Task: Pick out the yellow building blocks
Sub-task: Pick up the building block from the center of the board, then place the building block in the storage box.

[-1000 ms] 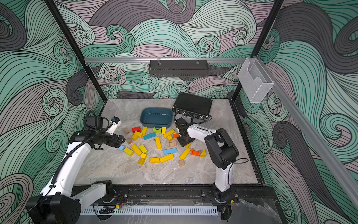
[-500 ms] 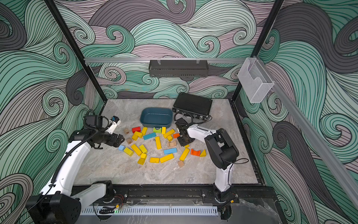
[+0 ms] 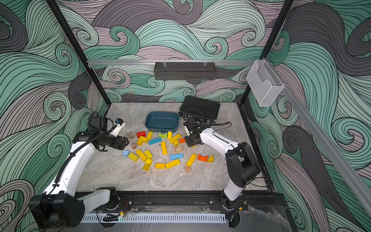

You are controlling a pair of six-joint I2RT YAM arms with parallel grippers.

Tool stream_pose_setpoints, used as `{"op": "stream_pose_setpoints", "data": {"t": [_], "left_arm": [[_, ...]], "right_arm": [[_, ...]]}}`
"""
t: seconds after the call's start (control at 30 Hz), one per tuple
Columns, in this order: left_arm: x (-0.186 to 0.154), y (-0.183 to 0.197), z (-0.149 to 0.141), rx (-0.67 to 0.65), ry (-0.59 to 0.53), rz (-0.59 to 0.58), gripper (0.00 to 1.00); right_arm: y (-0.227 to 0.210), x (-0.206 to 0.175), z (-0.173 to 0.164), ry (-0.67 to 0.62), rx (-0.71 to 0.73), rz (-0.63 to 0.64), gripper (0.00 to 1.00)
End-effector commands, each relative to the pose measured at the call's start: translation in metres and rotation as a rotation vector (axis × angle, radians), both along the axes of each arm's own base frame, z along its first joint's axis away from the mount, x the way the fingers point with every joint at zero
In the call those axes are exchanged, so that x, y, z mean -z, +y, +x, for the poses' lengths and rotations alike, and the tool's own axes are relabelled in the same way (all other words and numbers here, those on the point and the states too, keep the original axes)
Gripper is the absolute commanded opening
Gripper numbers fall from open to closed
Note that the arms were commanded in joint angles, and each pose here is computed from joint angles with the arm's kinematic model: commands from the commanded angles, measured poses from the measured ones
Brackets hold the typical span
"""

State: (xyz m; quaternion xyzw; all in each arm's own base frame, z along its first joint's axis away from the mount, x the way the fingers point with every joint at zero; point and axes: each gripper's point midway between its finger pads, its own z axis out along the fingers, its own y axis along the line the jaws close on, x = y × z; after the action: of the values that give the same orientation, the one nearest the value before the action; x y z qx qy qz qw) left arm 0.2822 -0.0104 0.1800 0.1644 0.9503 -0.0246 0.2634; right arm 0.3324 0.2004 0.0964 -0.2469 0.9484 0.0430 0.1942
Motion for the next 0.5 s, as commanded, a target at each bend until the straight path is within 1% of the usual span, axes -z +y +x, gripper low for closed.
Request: {"op": "stream_pose_setpoints", "data": {"t": [0.0,0.1,0.23,0.33,0.47], "left_arm": [[0.007,0.004,0.000,-0.014,0.018,0.013,0.93],[0.014,0.006,-0.004,-0.009,0.037,0.030,0.93],[0.020,0.010,-0.011,-0.005,0.066,0.059,0.93],[0.026,0.011,-0.015,-0.003,0.084,0.069,0.93],[0.035,0.004,-0.023,0.057,0.100,0.050,0.92]], "right_arm": [[0.025,-0.044,0.017,-0.060,-0.031,0.124,0.25],[0.050,-0.072,0.037,-0.097,-0.057,0.207,0.25],[0.084,-0.097,0.072,-0.127,-0.078,0.301,0.24],[0.105,-0.101,0.101,-0.147,-0.081,0.335,0.24],[0.131,-0.091,0.136,-0.155,-0.090,0.366,0.24]]}}
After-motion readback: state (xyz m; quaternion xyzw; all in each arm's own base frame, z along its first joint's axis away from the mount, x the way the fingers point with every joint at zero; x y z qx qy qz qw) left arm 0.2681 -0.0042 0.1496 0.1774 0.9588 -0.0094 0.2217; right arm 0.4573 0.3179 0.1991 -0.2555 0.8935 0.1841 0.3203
